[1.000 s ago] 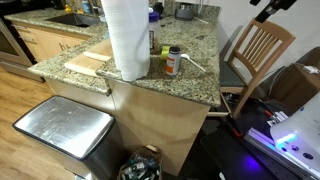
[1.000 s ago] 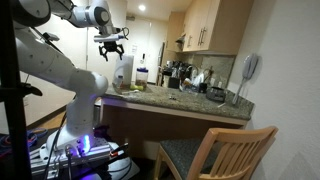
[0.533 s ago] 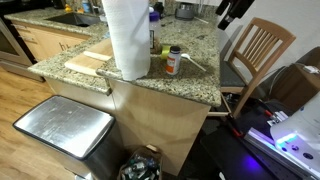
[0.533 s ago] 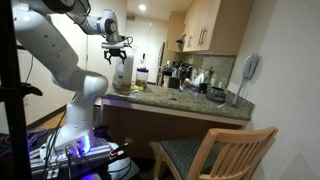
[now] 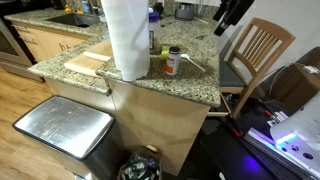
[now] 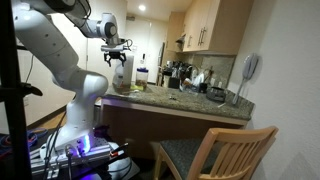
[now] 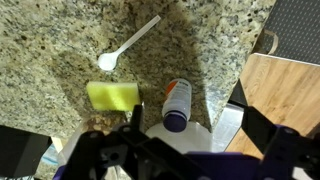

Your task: Pick the bottle and move it to the right on the counter

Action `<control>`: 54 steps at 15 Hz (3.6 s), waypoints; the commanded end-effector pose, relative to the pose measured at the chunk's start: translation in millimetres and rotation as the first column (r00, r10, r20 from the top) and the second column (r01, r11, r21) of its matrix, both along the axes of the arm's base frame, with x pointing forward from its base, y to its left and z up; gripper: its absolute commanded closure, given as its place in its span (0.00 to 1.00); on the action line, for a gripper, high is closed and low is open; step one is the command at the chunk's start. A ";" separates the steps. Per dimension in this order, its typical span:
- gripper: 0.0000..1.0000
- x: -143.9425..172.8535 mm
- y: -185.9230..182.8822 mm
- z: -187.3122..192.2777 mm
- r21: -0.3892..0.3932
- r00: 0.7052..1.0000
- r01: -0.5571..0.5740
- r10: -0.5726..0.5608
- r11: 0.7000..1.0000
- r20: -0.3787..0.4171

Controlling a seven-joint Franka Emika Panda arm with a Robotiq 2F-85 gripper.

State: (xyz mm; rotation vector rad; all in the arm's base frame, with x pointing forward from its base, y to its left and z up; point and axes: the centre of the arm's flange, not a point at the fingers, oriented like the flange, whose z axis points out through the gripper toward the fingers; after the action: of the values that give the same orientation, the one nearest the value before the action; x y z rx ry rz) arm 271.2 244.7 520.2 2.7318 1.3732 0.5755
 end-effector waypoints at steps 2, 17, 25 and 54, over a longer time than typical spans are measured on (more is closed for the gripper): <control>0.00 45.0 41.1 -63.2 0.055 0.999 0.033 -0.031 0.998 -0.031; 0.00 51.7 54.9 -116.3 0.145 0.995 0.083 -0.090 0.986 0.044; 0.00 70.1 73.2 -101.5 0.144 0.994 0.106 -0.109 0.984 0.014; 0.32 92.2 59.3 -108.2 0.131 0.977 0.203 -0.209 0.970 0.039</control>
State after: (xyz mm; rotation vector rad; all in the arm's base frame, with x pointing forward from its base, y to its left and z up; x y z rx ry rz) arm 365.6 303.9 414.3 2.8853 1.0534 0.7593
